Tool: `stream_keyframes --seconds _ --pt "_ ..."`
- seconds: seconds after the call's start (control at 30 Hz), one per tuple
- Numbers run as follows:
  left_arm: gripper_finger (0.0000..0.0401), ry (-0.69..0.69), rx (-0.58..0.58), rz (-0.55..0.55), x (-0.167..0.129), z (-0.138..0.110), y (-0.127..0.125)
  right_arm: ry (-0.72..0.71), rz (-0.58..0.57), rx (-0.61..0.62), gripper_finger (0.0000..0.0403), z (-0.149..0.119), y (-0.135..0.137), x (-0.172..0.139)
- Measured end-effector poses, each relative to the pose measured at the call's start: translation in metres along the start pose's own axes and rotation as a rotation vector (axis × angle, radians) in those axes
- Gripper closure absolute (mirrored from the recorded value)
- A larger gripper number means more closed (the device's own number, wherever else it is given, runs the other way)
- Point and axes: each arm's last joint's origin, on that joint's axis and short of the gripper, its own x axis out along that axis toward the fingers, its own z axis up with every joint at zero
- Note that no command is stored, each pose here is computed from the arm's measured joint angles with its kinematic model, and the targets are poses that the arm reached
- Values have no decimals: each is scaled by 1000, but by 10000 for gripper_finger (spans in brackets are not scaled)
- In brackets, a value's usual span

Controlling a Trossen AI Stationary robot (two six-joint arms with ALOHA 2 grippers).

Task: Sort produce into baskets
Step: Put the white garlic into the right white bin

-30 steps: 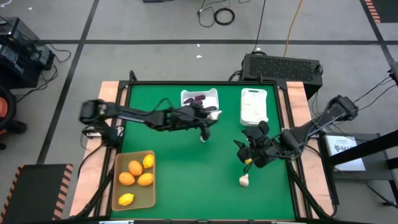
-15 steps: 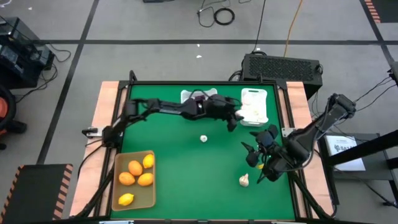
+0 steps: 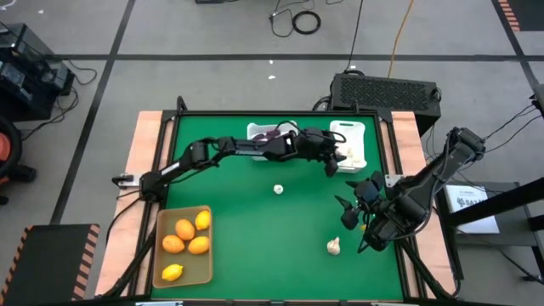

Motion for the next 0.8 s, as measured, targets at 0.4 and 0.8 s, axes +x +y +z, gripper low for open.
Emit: stream_keyframes --seconds 0.4,0.8 --pt "153 17 64 26 0 -3 -1 1 2 27 138 0 0 0" --pt "150 321 98 83 -68 44 -14 15 17 60 138 -1 2 -1"
